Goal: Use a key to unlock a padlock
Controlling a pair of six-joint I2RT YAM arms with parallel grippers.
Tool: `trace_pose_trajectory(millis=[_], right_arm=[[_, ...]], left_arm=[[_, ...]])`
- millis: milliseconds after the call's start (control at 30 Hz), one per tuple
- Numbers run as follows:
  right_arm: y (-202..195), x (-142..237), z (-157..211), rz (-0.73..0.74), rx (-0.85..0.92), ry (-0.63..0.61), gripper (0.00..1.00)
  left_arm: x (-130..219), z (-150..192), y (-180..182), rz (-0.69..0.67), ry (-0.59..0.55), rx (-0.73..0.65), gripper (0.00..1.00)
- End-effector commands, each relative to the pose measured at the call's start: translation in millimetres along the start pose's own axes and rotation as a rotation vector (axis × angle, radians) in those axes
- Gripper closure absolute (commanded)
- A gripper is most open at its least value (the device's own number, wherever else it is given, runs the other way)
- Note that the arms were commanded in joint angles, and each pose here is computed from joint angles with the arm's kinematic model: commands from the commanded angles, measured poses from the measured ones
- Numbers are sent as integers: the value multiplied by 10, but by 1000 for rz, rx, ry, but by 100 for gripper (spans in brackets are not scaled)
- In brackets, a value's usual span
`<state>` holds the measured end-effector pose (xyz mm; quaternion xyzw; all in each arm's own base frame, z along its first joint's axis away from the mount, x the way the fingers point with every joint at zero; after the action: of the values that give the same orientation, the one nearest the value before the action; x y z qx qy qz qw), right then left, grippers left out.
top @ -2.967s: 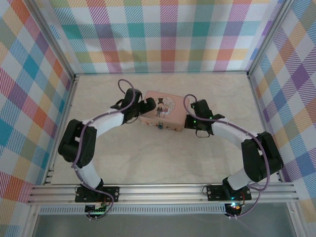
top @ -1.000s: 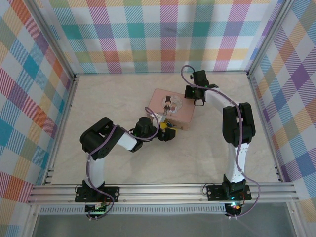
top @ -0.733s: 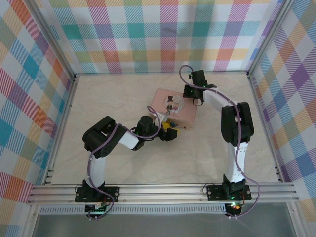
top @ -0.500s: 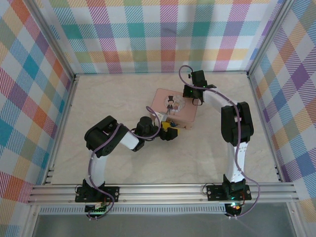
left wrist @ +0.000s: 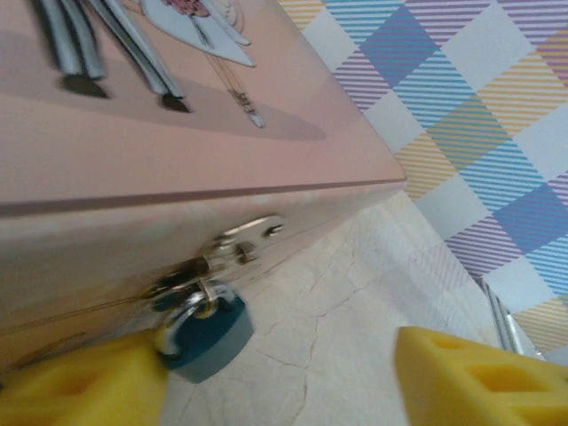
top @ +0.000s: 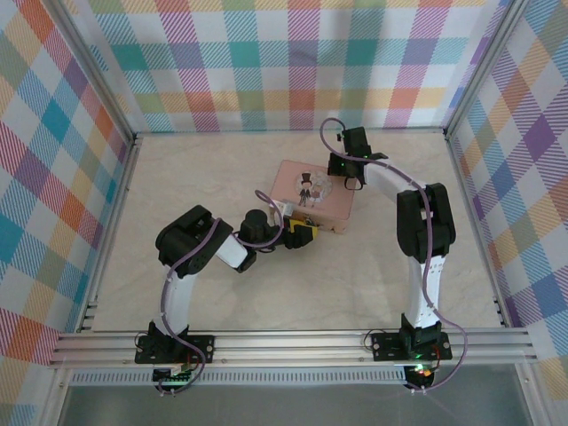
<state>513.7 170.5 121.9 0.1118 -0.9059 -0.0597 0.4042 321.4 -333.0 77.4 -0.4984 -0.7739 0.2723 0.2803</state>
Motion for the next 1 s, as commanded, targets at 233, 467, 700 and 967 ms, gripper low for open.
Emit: trace_pose_trajectory(millis=[233,467,700,967], right_arm=[[157,19,399,-41,21,153,100],[9,422,80,20,3,74,100],[-399,910,44,177,-69,20,100],[-850,1135,643,346,-174,123,100]], left_arm=[[-44,-160,-247,74,-58,-76,28],[6,-126,-178,23,-58,-72,27],[-5,-135,-177,29,-59,-67,27],[-16,-73,-140,28,-38,-55,27]])
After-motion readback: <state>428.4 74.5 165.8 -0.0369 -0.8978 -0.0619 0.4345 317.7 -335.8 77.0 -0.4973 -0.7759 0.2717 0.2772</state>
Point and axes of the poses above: each hand's point on the last joint's axis, 136 mm out from that joint toward the fingers, its own x axis back along the fingers, its own y axis along the line the jaws close on, z = x × y, the point moved 3 cm from there along x, back along the fingers, and after that the axes turned 2 degrees about x, right-handed, at the moved point
